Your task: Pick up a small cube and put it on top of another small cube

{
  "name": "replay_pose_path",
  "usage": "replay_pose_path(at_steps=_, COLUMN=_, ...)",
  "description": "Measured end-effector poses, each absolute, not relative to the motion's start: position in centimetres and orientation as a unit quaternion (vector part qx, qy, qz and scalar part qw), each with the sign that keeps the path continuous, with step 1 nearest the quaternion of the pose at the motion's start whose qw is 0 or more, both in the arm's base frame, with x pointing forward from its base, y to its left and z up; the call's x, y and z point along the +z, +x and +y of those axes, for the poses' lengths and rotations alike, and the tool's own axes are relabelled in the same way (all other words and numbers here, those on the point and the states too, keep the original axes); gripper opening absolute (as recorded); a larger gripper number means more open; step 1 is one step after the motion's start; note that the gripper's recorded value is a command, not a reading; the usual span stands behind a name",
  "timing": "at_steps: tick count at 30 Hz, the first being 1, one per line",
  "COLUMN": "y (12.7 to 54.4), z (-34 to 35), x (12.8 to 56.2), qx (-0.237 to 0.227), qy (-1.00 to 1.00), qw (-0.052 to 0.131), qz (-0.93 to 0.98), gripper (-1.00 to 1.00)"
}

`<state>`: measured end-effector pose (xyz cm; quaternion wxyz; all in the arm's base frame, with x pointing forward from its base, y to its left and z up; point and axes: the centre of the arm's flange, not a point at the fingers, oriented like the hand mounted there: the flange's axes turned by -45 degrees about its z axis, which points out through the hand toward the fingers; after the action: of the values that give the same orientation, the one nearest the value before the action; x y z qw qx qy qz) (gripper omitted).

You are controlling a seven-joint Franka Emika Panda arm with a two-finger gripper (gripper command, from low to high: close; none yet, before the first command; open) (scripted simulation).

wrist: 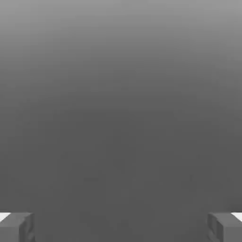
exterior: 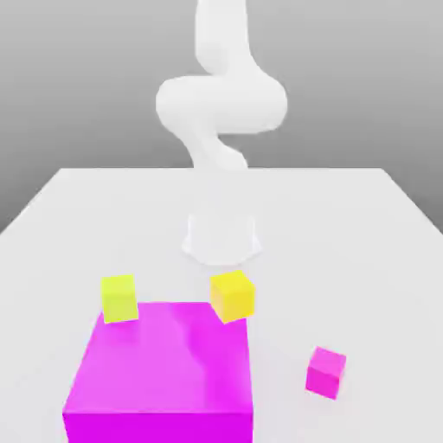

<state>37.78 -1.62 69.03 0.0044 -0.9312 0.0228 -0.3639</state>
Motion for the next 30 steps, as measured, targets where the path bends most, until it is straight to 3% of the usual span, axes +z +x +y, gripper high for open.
replay_pose_path(at_steps=8, y=46.7, z=-7.9, x=60.6, qx=-0.279, qy=-0.957, qw=0.008, qz=0.08, gripper=0.0)
replay_pose_path(at_steps=16, y=52.5, z=-15.3, x=49.8, qx=-0.196, qy=-0.971, qw=0.009, qz=0.14, gripper=0.0)
replay_pose_path(at_steps=24, y=54.7, z=-23.3, x=37.2, qx=-0.11, qy=-0.973, qw=0.006, qz=0.203, gripper=0.0)
replay_pose_path(at_steps=30, y=53.9, z=-28.6, x=26.9, qx=-0.046, qy=-0.968, qw=0.003, qz=0.245, gripper=0.0)
